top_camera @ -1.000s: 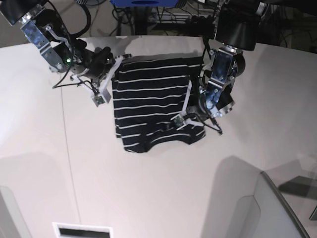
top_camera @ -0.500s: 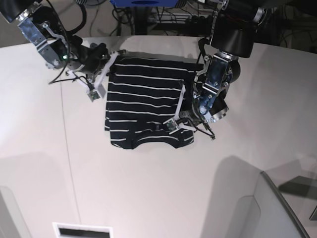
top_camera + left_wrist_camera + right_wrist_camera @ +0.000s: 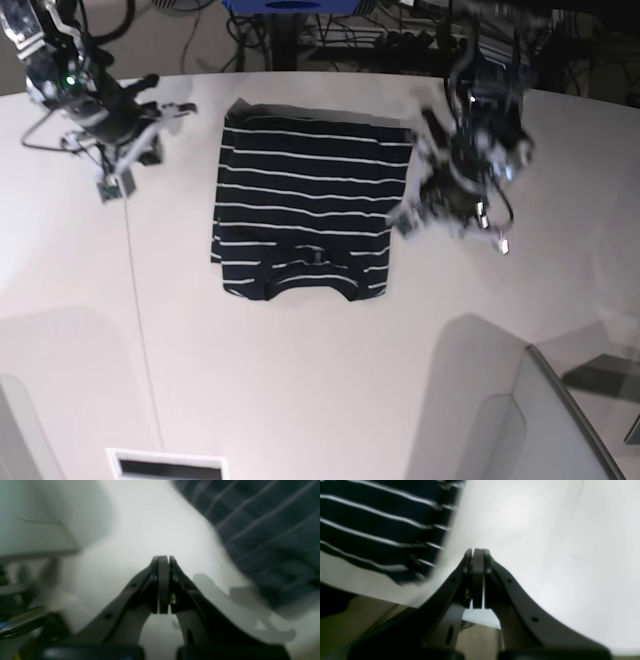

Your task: Layout the t-shirt on the table in an organized manner, then fold the t-shirt properly

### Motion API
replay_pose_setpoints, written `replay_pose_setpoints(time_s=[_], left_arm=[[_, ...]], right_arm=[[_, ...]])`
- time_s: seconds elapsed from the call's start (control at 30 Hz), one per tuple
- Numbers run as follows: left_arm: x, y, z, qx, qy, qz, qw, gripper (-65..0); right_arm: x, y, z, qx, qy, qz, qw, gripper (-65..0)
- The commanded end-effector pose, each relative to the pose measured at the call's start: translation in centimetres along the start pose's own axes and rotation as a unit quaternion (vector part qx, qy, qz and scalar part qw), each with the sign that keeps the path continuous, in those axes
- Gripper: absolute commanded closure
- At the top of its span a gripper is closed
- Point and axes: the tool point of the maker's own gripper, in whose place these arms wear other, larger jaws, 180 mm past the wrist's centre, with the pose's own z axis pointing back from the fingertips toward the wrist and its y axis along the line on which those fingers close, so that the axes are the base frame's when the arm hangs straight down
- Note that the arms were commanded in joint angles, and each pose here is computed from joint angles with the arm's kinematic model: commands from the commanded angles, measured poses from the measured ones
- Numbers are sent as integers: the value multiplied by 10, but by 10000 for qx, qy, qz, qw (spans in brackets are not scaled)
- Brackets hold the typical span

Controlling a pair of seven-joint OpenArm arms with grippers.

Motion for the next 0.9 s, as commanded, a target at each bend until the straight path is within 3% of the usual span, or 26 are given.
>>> replay_pose_setpoints(time_s=[0.0,0.17,0.37,0.43,0.53,0.67,0.8,0.87], left_arm=[[-2,1,12,102,-86,-67,9999,0],[-67,-66,38,-585,342,171,9976,0],[-137,-140,85,-1432,1066,354,9833,0],[-147,-160,94,-1694,1177,402,9777,0],[-159,-184,94,-1851,1408,687,9702,0],[-173,-213,86,-2048,1597,880,9617,0],[-192,-264,71,-2427,1654,1117,9493,0],[-212,-288,65,-2603,1841,1266,9393,0]], right_arm=[[-3,-4,8,-75,-21,94,9999,0],[-46,-16,34,-357,389,99,9986,0],[-119,-51,75,-882,1253,-162,9881,0],[-136,-49,81,-853,1478,-151,9852,0],[-174,-23,74,-232,1998,93,9795,0],[-234,3,56,414,2804,394,9582,0],[-298,-9,39,412,3736,593,9248,0],[-318,-3,24,471,3955,645,9150,0]])
